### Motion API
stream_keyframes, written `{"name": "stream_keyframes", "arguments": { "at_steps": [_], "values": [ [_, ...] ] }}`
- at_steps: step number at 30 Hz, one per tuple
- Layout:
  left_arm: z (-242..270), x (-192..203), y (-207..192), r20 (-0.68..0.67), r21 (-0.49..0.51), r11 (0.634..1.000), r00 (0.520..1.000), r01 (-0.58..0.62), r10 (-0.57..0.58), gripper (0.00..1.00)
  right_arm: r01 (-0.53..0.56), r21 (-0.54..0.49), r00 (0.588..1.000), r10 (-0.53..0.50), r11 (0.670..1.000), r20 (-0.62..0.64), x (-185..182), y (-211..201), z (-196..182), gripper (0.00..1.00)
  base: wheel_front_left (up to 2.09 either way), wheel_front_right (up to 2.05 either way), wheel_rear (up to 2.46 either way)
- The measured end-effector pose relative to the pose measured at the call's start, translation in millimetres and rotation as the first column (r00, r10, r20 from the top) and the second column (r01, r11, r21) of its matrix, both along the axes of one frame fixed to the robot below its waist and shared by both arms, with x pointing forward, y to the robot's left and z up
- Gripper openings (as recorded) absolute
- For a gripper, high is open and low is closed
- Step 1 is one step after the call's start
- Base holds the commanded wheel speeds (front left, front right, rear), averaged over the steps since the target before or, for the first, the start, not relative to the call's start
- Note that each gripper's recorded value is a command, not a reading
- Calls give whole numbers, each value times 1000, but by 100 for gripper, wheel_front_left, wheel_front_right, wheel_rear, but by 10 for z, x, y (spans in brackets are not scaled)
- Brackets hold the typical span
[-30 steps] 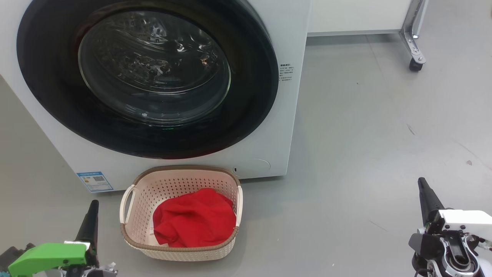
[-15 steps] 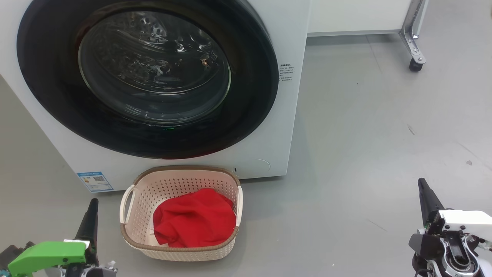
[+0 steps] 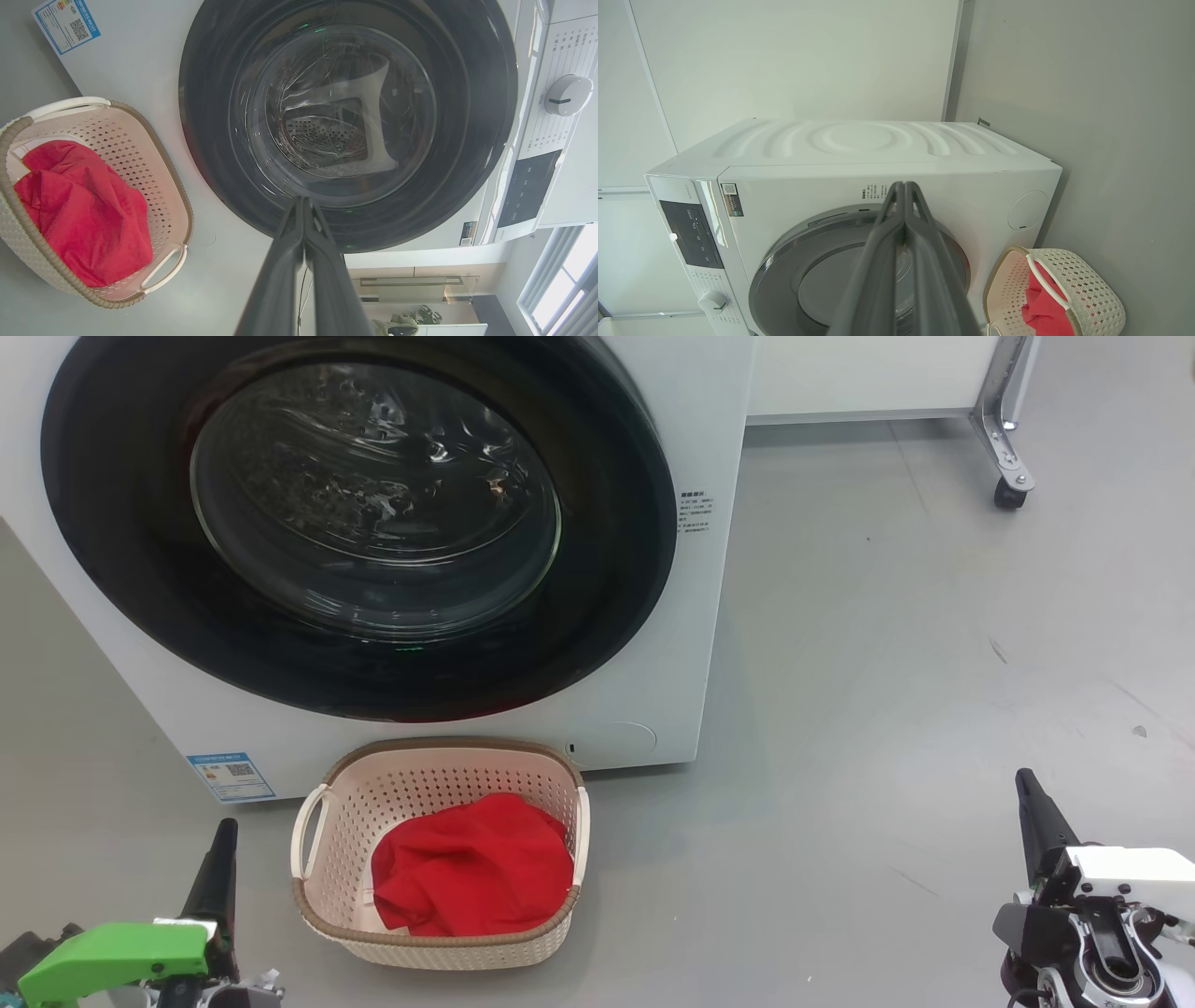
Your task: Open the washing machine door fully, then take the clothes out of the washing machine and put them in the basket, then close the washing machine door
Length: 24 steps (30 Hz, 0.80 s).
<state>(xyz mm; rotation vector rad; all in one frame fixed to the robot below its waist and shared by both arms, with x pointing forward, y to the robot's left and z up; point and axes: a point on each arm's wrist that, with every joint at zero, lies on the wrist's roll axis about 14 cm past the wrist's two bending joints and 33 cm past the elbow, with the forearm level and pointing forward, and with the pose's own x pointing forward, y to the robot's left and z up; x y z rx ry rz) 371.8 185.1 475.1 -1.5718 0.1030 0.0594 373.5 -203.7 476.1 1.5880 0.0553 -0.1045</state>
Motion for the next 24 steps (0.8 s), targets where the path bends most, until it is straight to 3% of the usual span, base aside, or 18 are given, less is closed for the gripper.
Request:
{"name": "stream_keyframes", "arguments": {
  "at_steps": [24],
  "values": [
    [-16,-1,10,-5,-1,1000,1000,-4,4,0,-2,0,1000,2,1000,2,-1,-1,-1,0,0,0,0]
  ]
}}
